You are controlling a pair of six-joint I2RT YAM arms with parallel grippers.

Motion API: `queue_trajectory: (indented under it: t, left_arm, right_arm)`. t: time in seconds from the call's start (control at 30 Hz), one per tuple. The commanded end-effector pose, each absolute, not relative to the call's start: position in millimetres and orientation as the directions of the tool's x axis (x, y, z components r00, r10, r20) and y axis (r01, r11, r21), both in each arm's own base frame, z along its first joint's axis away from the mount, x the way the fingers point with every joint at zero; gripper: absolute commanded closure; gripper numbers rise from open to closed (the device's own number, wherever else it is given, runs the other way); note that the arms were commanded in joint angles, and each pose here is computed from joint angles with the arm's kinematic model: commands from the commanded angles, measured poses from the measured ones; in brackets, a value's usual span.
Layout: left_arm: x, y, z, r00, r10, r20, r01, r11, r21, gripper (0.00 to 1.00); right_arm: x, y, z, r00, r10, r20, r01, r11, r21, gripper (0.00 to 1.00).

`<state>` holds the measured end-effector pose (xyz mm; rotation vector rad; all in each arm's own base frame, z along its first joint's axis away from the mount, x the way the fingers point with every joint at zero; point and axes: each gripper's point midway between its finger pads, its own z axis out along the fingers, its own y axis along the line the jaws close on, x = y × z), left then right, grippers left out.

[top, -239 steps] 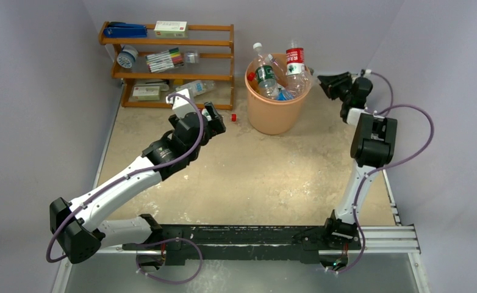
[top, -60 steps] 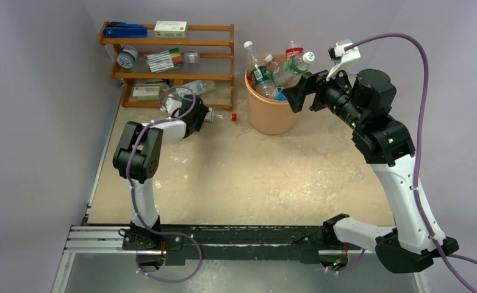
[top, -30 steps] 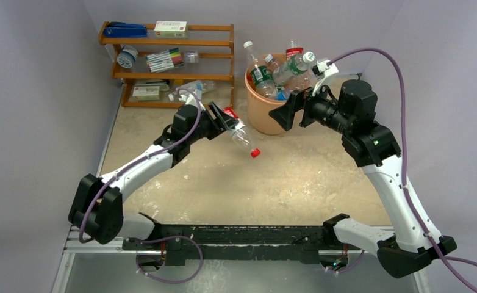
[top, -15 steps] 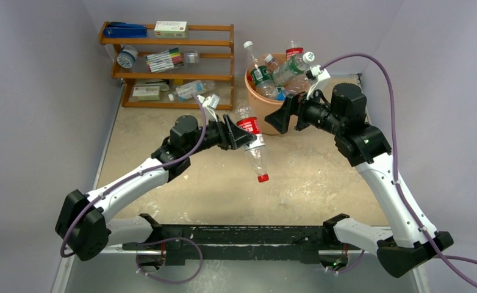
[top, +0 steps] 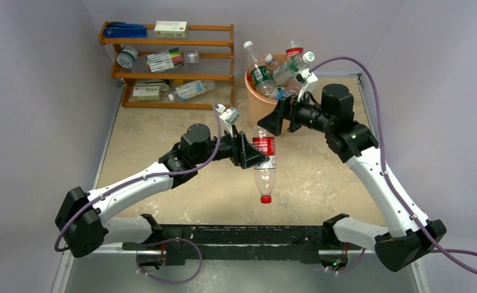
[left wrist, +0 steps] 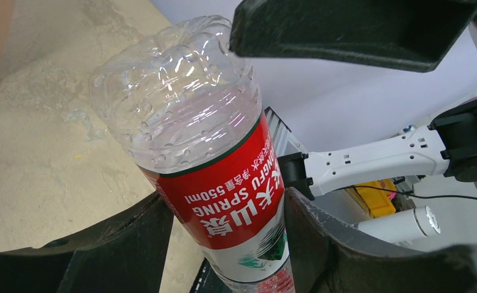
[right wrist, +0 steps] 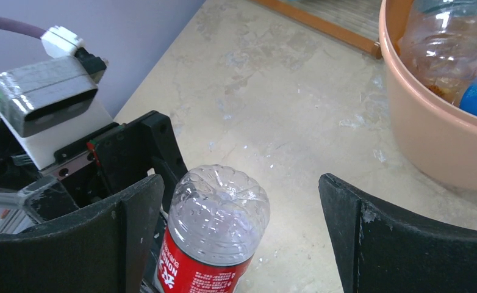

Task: Put the plastic bottles in the bin
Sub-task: Pick up the plastic bottle at the center of the board.

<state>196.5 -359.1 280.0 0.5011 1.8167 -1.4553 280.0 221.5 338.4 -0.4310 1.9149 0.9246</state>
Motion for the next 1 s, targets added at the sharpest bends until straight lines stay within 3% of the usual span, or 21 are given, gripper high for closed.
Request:
queue_trajectory:
  t: [0.0,0.97]
  left_arm:
    - [197.7,-366.9,315.1,-0.572,-0.182,-0.800,0.766,0.229,-0.601,0.39]
    - [196.0,-371.4,318.6,-0.572,-0.160,-0.804,0.765,0.249,-0.594,0.39]
  right_arm:
    - [274.0,229.9,349.7,-0.474,0.088,-0.876,-0.676,0.601,0.426,0.00]
    - [274.7,228.6,348.6,-0.478,0.083,-0.875,-0.670,0.610,0.424,0.00]
